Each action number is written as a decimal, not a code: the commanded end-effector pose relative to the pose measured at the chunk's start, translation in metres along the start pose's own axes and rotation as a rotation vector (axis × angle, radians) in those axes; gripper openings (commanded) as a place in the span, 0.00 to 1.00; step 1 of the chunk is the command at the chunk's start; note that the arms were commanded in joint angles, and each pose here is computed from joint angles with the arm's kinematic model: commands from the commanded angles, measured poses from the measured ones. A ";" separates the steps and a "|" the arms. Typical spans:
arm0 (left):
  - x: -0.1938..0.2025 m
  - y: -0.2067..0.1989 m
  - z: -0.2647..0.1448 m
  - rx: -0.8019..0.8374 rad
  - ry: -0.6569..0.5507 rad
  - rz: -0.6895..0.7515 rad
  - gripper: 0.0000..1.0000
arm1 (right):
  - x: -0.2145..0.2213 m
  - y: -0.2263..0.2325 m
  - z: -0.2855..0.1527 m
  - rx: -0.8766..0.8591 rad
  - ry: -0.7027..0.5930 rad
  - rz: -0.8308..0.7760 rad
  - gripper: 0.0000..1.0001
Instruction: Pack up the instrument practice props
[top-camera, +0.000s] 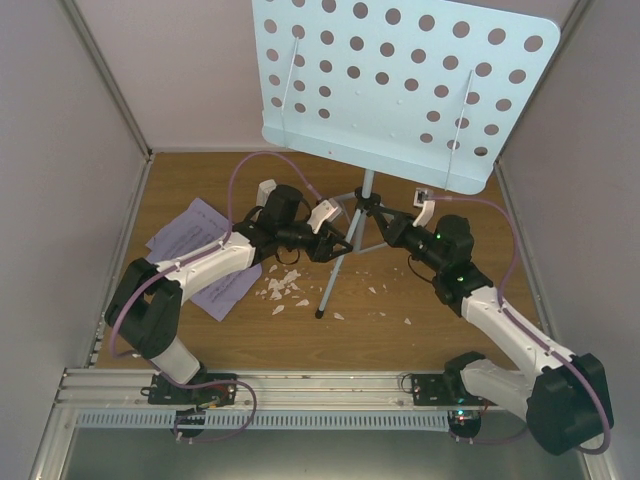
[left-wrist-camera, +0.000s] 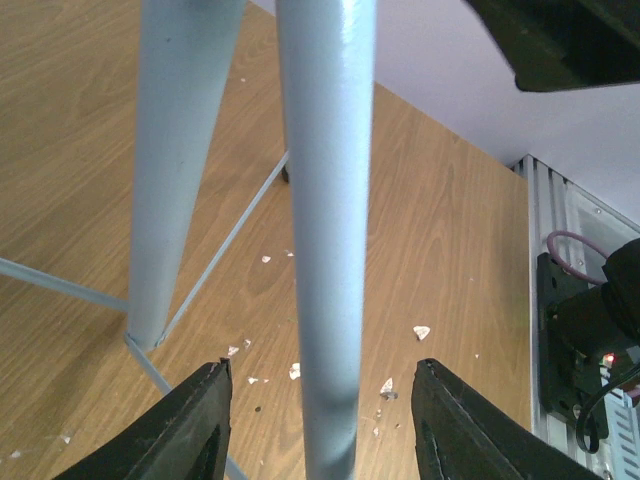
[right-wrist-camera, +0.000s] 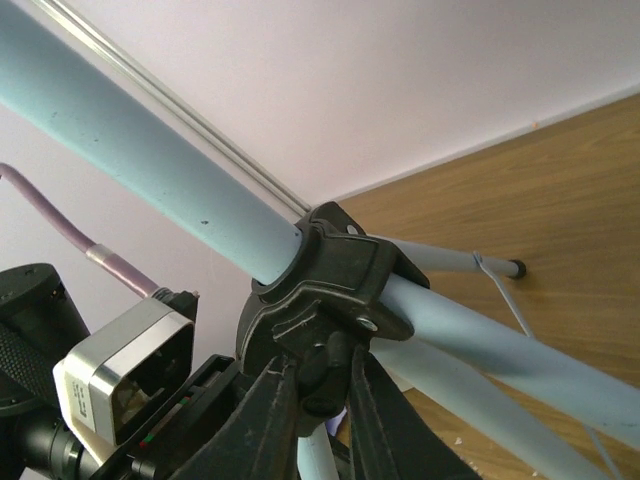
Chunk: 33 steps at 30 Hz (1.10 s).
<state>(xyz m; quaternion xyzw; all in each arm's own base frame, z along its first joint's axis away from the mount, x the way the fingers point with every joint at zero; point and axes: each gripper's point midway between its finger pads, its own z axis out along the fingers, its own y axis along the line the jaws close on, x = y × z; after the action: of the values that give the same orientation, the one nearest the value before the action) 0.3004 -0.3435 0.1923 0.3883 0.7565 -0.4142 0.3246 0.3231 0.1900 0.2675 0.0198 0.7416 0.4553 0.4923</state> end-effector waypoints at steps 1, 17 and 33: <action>-0.008 0.002 0.004 -0.012 -0.014 0.038 0.48 | -0.013 -0.001 -0.001 0.048 -0.049 -0.144 0.09; 0.000 0.006 0.005 -0.034 0.010 0.021 0.45 | -0.008 -0.020 -0.018 0.200 0.001 -0.619 0.06; -0.004 0.013 -0.015 -0.158 -0.021 0.129 0.67 | 0.004 0.004 -0.025 0.063 0.034 -0.662 0.63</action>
<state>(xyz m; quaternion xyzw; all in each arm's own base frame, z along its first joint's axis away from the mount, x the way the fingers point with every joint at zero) 0.3078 -0.3322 0.1845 0.3947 0.7695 -0.3603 0.3496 0.3107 0.1756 0.2649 -0.2042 0.7393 0.2333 0.5978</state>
